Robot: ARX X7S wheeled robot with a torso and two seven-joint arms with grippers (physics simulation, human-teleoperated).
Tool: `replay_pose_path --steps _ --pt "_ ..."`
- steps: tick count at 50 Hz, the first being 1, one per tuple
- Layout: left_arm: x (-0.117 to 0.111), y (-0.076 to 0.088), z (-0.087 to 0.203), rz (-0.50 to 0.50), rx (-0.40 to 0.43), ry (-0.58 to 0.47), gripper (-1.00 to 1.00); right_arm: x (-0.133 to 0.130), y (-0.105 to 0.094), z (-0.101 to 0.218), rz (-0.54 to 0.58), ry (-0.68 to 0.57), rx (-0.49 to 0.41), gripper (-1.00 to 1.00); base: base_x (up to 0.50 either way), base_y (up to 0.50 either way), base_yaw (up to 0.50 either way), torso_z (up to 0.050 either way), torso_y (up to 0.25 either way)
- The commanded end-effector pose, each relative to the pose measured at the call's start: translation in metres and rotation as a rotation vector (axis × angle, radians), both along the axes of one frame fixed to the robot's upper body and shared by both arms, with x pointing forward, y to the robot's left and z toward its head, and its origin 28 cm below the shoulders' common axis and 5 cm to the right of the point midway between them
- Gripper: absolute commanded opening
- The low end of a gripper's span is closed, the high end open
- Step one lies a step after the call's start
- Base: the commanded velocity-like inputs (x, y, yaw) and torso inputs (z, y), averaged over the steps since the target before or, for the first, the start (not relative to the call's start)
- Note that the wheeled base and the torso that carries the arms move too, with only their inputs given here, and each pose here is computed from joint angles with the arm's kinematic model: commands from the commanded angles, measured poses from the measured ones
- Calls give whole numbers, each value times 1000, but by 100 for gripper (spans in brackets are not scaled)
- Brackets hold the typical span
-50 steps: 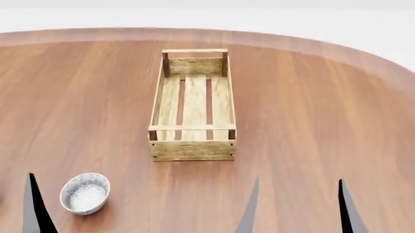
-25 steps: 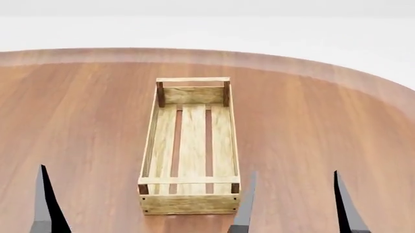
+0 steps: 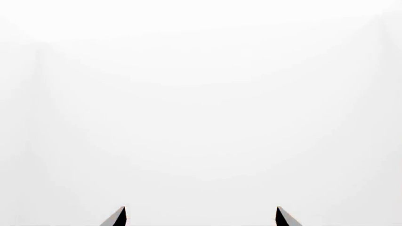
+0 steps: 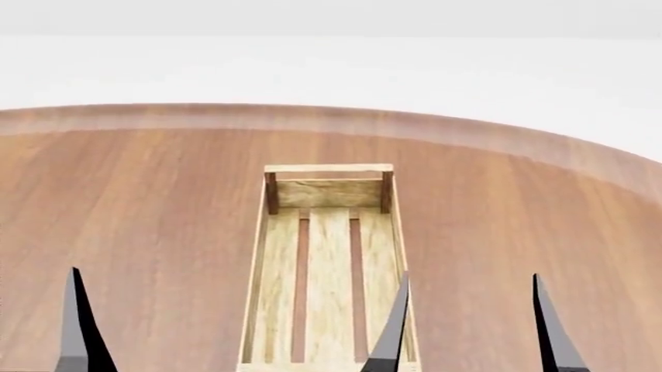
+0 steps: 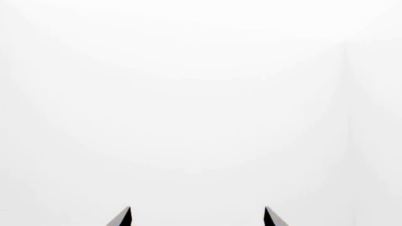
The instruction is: Stack the right bowl on the left bowl and place them in the tray.
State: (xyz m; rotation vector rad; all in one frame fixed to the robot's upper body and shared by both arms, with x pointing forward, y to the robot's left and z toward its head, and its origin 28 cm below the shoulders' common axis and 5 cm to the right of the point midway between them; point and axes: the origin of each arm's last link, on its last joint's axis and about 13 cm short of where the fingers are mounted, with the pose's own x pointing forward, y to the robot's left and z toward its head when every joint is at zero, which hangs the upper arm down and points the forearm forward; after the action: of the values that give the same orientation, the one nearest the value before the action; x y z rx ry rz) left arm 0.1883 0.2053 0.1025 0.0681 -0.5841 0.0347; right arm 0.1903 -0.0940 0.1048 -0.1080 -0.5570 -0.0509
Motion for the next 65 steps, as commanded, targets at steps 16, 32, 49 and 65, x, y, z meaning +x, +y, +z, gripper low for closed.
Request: replay_pose_path --steps 16,32,49,65 --pt "-4 5 3 24 -7 2 100 2 -4 14 110 159 48 100 35 1 0 0 0" --pt "-3 5 1 72 27 40 100 -3 -1 13 89 127 31 100 0 0 0 8 -166" --pt "-6 5 3 86 48 36 100 -5 -1 10 55 94 26 100 0 0 0 12 -250" --pt "-8 6 5 88 43 26 100 -6 -1 9 54 95 22 100 0 0 0 12 -250"
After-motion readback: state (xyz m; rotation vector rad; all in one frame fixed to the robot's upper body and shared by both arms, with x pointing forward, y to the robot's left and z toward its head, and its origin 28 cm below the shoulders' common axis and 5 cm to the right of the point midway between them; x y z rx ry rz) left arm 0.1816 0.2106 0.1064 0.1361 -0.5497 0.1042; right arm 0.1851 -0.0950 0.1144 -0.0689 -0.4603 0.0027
